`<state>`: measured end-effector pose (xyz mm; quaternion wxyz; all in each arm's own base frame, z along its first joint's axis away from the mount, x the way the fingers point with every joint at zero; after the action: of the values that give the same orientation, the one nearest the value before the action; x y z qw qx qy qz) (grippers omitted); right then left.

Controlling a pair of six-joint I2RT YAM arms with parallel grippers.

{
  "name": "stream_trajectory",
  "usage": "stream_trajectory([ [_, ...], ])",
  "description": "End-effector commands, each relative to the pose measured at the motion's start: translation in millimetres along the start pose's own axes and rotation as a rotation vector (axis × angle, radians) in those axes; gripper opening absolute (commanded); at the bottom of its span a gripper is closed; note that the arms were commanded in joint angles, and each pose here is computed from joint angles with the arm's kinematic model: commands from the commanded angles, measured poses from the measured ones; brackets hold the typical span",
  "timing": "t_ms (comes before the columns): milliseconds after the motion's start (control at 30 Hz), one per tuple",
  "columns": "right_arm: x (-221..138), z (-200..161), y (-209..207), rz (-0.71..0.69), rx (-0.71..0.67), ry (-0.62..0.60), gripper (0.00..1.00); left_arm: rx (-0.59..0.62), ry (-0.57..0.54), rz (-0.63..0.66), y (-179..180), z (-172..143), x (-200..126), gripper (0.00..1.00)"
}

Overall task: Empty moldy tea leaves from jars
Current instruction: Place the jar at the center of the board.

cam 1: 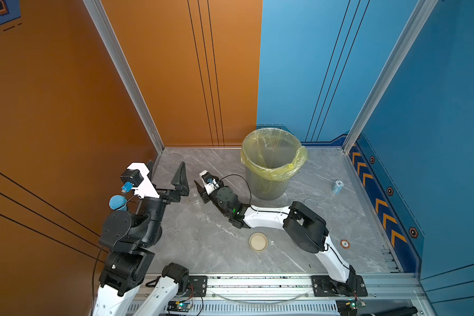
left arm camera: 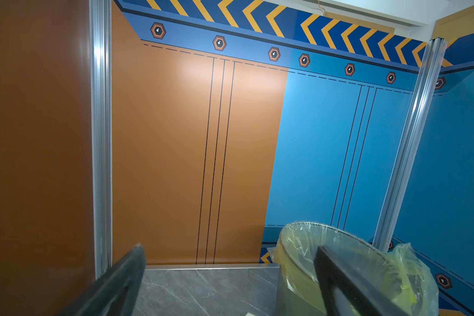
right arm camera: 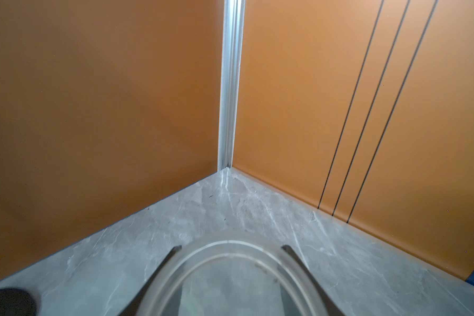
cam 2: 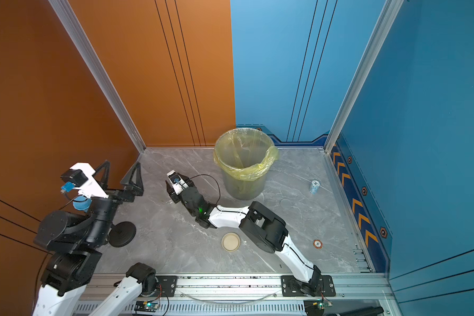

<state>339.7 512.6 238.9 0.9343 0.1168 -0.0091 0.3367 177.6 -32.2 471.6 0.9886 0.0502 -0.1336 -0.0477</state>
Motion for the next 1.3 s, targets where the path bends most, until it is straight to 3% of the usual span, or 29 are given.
stream_trajectory([
  [0,13.4,16.1,-18.8,-0.059,0.045,-0.090,0.55,-0.010,0.035,-0.035,-6.7,-13.8,3.6,0.98],
  [500,48.3,-22.6,-53.7,-0.113,0.054,-0.074,0.56,-0.023,0.048,-0.064,-11.8,-18.9,6.3,0.98],
  [1067,38.1,-45.3,-60.9,-0.123,0.049,-0.051,0.64,-0.031,0.053,-0.077,-15.7,-22.0,13.8,0.98],
  [1267,37.5,-39.1,-56.2,-0.103,0.041,-0.047,0.80,-0.033,0.055,-0.078,-16.0,-22.4,14.1,0.98],
])
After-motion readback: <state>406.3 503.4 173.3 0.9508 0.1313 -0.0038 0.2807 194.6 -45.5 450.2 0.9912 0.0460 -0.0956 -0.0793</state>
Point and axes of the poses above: each gripper's point midway between its finger pads, its own x axis out along the fingers, its own y axis along the line the jaws close on, z = x × y, the point moved 4 cm from there along -x, back along the fingers, and after that the axes turned 15 degrees about x, right-handed, at the moved point
